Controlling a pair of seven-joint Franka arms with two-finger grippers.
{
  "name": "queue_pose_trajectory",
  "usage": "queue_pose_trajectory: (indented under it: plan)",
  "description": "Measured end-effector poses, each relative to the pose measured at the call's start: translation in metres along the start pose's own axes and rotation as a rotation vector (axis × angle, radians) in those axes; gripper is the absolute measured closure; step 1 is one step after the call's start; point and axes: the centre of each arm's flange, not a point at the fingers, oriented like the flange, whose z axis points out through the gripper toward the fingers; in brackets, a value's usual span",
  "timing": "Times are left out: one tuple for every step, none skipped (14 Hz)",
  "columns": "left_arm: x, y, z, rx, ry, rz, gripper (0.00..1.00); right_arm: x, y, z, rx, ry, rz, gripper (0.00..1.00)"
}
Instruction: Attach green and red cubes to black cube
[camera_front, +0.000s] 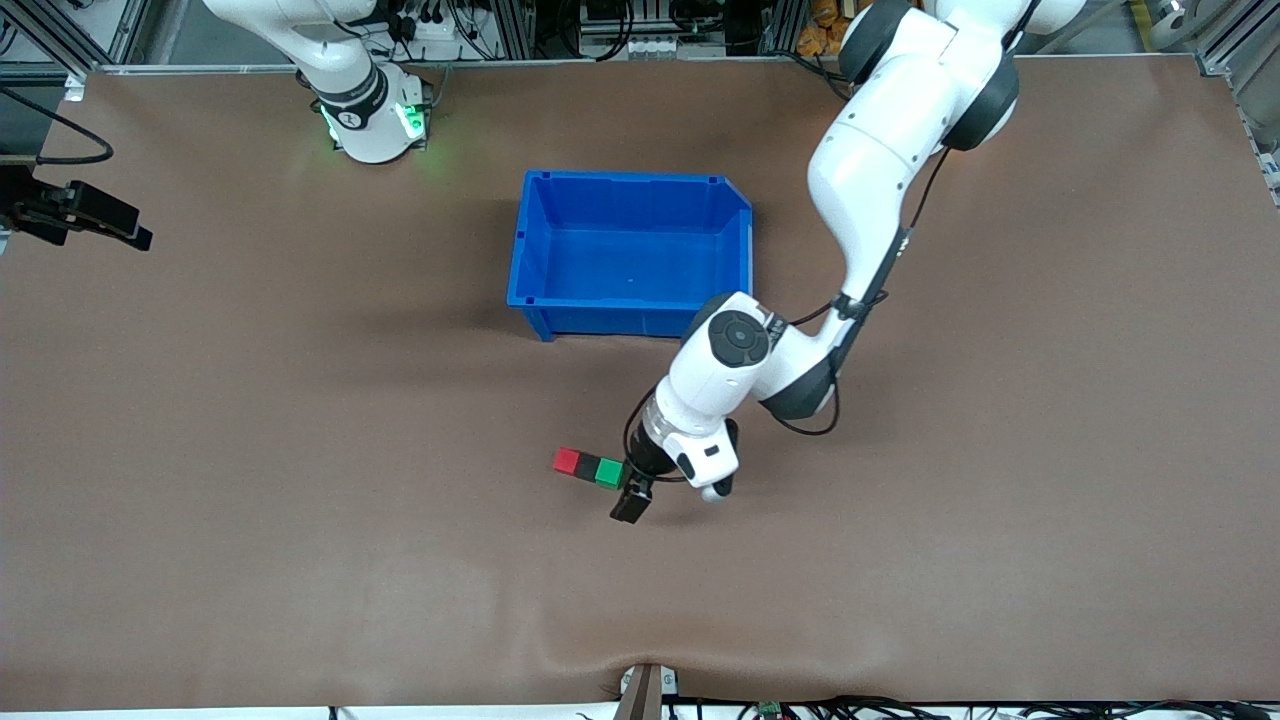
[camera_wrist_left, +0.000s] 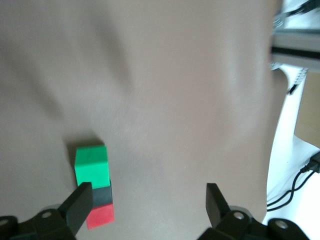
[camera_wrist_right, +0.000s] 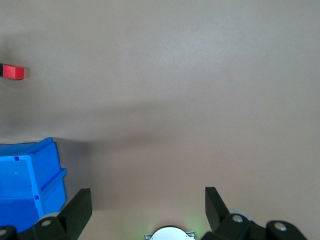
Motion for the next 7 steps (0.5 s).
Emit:
queue_pose_trajectory:
  plan:
    - [0.009,0.011,-0.016,-0.001,0.009,0.030,0.00,0.000,0.000,0.000,0.000,0.000,0.000,0.00]
    - [0.018,0.020,-0.031,0.000,0.019,0.053,0.00,0.000,0.000,0.000,0.000,0.000,0.000,0.00]
    - [0.026,0.029,-0.046,0.006,0.030,0.071,0.00,0.000,0.000,0.000,0.000,0.000,0.000,0.00]
    - [0.037,0.036,-0.061,0.021,0.044,0.094,0.00,0.000,0.000,0.000,0.000,0.000,0.000,0.00]
    - [0.050,0.043,-0.078,0.049,0.060,0.132,0.00,0.000,0.000,0.000,0.000,0.000,0.000,0.00]
    - [0.065,0.050,-0.098,0.089,0.075,0.178,0.00,0.000,0.000,0.000,0.000,0.000,0.000,0.00]
    - [0.082,0.056,-0.120,0.132,0.088,0.215,0.00,0.000,0.000,0.000,0.000,0.000,0.000,0.00]
